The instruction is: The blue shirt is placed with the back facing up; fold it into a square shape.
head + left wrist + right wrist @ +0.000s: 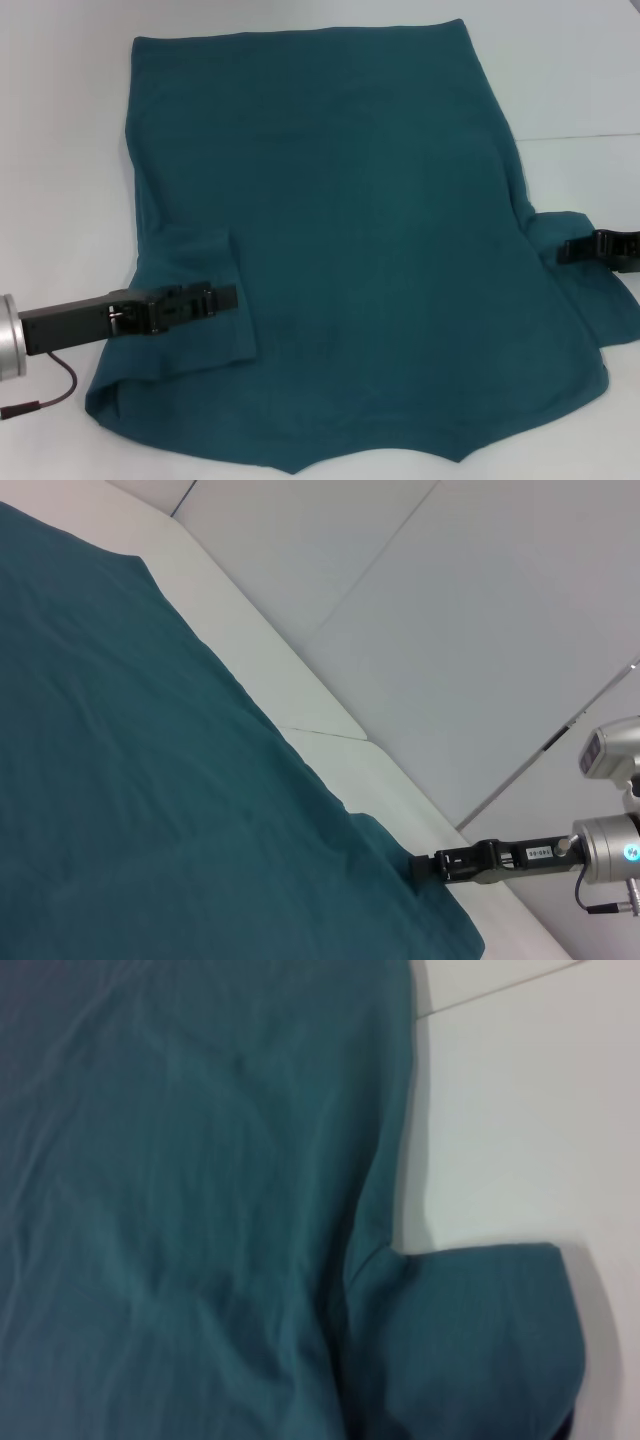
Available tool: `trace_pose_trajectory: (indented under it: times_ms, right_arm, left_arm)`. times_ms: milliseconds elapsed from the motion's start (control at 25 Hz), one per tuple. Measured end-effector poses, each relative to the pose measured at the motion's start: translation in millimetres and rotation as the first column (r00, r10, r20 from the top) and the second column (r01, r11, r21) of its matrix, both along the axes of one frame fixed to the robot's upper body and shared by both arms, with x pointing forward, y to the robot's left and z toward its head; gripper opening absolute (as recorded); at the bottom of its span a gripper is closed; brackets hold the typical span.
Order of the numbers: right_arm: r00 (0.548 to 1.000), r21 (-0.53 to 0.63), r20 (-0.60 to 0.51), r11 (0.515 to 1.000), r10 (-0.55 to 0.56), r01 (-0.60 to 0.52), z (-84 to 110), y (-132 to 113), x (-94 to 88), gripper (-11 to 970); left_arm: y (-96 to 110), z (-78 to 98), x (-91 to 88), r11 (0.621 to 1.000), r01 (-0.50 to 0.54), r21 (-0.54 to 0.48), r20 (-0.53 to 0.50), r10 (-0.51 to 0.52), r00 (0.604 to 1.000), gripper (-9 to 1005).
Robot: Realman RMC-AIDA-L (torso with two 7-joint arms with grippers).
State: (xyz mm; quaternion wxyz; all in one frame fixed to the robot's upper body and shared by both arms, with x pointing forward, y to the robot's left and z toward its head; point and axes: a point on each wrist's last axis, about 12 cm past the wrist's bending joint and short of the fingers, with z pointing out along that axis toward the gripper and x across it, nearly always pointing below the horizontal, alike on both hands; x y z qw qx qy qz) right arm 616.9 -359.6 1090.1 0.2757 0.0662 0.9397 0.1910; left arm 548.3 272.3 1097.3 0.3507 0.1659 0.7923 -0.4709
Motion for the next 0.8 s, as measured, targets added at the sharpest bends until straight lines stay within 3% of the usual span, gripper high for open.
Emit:
trace_pose_trajectory:
  times_ms: [120, 560, 800]
  right_arm:
    - [1.0, 0.005, -0.001, 1.0, -0.003, 0.003, 1.0, -1.9, -0.9, 644]
    - [1.0, -0.004, -0.002, 1.0, 0.002, -0.002, 4.2, -4.4, 0.5, 176]
    - [1.0, -0.011, -0.002, 1.0, 0.005, -0.005, 5.3, -5.5, 0.8, 87]
  left_arm:
    - [0.0, 0.4, 0.2, 1.0, -0.002, -0.003, 0.001, 0.002, 1.0, 615]
    - [0.1, 0.6, 0.3, 1.0, -0.003, -0.004, 0.0, 0.003, 1.0, 615]
    - [0.3, 1.2, 0.9, 1.0, -0.003, -0.004, 0.002, 0.003, 1.0, 614]
